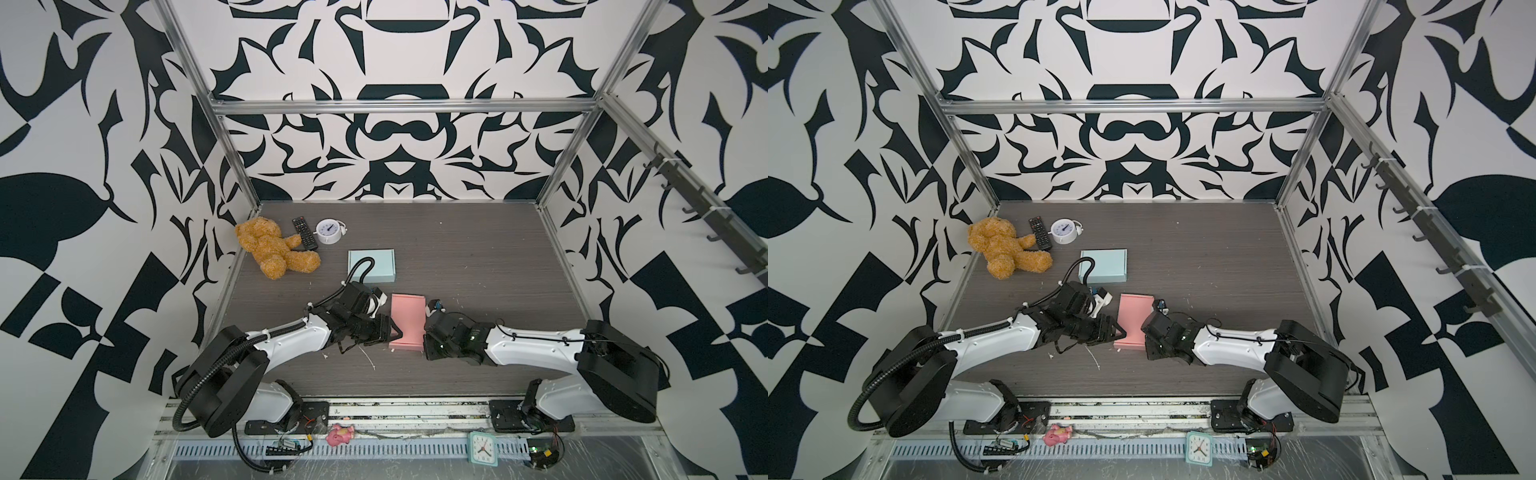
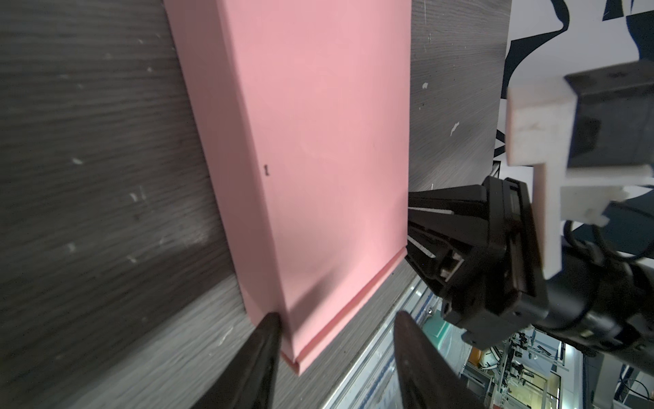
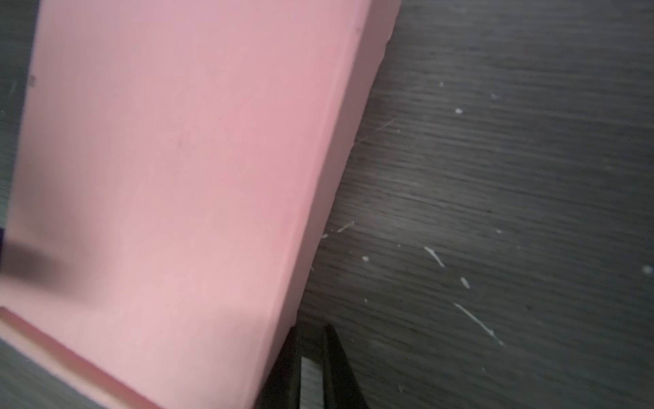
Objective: Fold the paper box
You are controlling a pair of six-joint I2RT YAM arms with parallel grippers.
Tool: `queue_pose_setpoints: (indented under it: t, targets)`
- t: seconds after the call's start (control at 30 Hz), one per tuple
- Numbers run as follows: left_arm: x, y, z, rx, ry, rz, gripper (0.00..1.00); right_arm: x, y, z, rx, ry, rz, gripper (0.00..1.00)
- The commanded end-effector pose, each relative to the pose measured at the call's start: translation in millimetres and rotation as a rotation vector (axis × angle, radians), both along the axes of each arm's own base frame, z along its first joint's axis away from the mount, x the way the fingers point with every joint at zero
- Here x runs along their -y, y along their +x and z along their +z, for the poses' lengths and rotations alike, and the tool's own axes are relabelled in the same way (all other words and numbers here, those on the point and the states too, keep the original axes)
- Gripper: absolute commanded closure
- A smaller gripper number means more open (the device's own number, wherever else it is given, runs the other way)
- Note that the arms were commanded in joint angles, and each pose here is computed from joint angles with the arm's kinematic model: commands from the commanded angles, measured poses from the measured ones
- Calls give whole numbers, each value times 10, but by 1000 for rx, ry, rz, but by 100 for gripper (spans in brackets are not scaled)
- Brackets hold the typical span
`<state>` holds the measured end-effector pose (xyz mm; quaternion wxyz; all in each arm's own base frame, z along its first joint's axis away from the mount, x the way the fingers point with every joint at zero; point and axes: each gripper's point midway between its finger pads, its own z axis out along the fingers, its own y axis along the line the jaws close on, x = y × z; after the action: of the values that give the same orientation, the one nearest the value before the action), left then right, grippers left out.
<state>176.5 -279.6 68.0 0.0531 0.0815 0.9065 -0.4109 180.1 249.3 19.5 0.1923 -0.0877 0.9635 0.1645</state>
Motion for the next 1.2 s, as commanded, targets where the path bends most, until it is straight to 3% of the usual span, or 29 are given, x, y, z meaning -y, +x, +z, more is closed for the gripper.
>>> queue_pose_setpoints:
  t: [0.0, 0.33, 0.47, 0.63, 0.83, 1.0, 1.17]
  targets:
    - [75, -54, 38, 0, -33, -23, 46, -337, 16, 199, 20, 115, 34, 85]
    - [-7, -58, -11, 8, 2, -8, 46, -379, -63, 151, 8, 126, 35, 84]
    - [-202, -7, -43, 10, 54, 29, 39, -167, -109, 134, 14, 81, 8, 82]
    - [-386, 17, 85, 63, 76, 48, 29, 82, -162, 200, 33, 27, -6, 67]
    - [-514, -86, 117, 74, 121, 31, 27, 147, -69, 488, 85, 26, 34, 48]
    - [-527, -312, 146, 48, 82, -20, 27, 13, 217, 836, 94, 78, 108, 31]
    - [-492, -573, 173, 45, 52, -92, 29, -143, 618, 1005, 69, 154, 152, 24]
